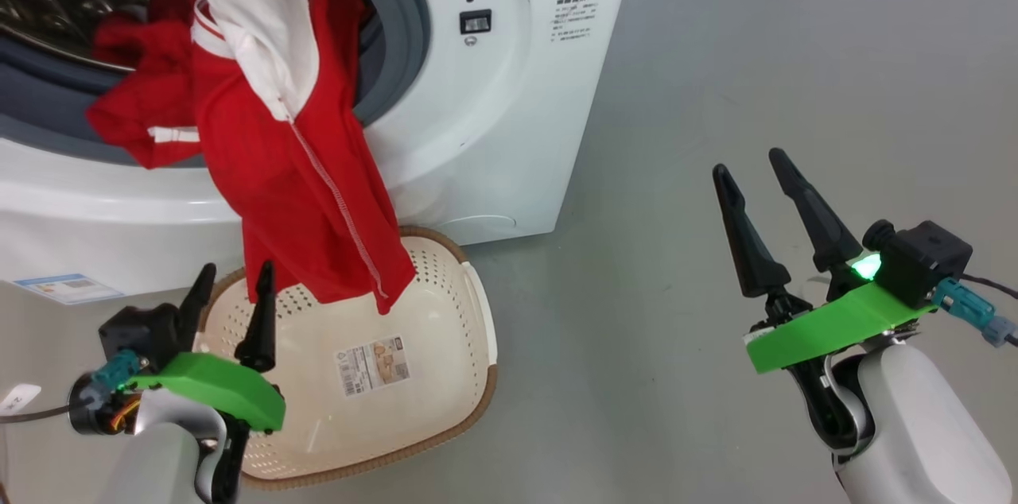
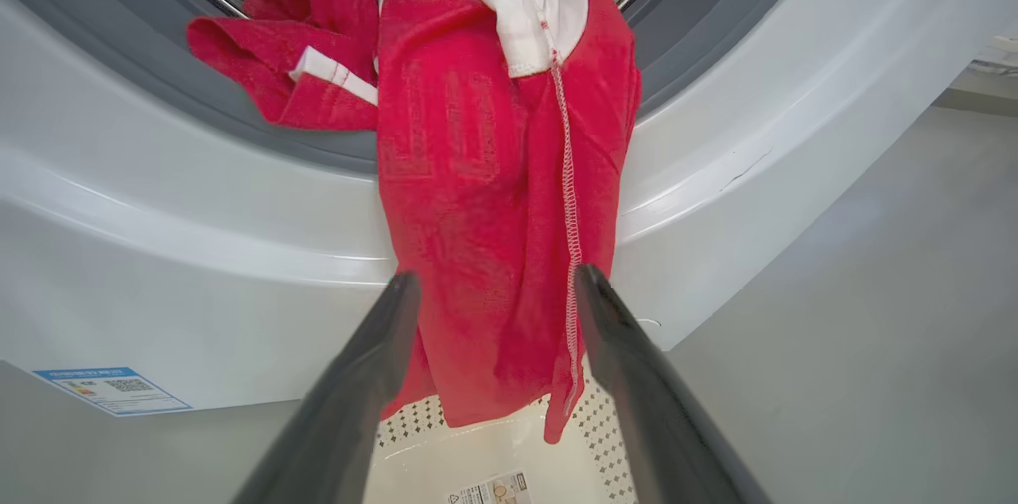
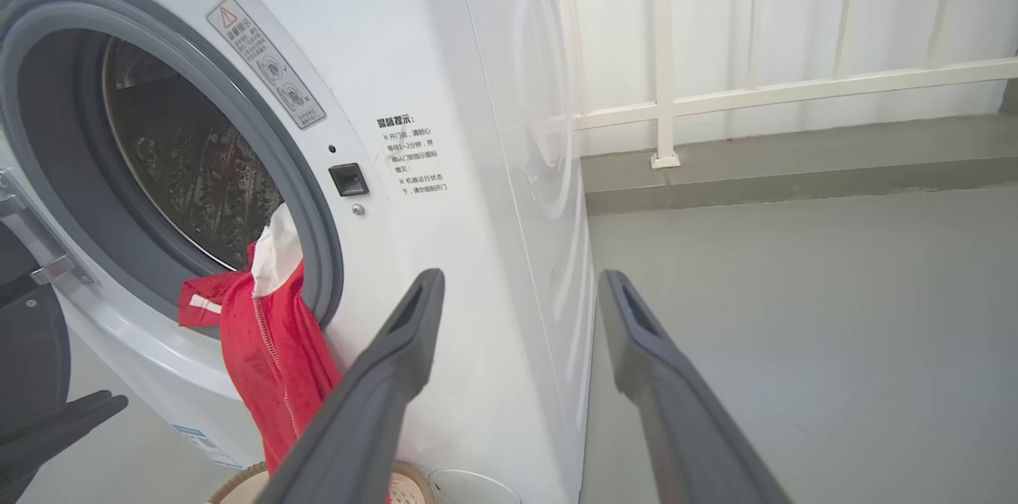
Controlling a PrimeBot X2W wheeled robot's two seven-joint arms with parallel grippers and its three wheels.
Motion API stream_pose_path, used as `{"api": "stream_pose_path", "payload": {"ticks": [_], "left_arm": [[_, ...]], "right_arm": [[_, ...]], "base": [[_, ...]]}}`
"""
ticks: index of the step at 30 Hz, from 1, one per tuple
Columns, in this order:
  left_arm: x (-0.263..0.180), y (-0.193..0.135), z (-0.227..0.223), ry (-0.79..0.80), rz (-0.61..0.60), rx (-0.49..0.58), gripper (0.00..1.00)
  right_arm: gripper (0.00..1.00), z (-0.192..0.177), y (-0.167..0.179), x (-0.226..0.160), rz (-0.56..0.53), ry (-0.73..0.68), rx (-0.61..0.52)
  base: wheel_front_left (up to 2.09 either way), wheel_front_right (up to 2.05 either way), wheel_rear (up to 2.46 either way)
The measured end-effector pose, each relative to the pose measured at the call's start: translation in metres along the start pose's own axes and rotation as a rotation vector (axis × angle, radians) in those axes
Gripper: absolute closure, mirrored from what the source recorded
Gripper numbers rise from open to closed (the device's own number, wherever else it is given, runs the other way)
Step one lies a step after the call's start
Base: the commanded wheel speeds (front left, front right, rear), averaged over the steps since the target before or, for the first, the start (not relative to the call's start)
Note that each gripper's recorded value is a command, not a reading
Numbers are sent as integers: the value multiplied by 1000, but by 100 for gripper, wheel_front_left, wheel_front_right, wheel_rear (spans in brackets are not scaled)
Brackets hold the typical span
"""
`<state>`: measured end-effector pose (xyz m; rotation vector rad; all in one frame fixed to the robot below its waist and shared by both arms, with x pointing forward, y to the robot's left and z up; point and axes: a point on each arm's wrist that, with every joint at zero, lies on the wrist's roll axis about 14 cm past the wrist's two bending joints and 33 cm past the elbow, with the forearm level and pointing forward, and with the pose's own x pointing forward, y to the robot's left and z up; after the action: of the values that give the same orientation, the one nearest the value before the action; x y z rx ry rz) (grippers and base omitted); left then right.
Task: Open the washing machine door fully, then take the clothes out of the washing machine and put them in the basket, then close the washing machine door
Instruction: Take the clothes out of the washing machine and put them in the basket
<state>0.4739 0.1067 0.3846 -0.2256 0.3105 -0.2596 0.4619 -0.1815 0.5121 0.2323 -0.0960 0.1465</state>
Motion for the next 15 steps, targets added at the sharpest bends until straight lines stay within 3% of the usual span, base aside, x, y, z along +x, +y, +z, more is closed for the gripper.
{"api": "stream_pose_path", "payload": {"ticks": [15], "left_arm": [[-32, -1, 51, -192, 19, 33, 0]], "right_arm": [[0, 4, 11, -1, 24, -9, 10]], "base": [[0, 0, 0]]}}
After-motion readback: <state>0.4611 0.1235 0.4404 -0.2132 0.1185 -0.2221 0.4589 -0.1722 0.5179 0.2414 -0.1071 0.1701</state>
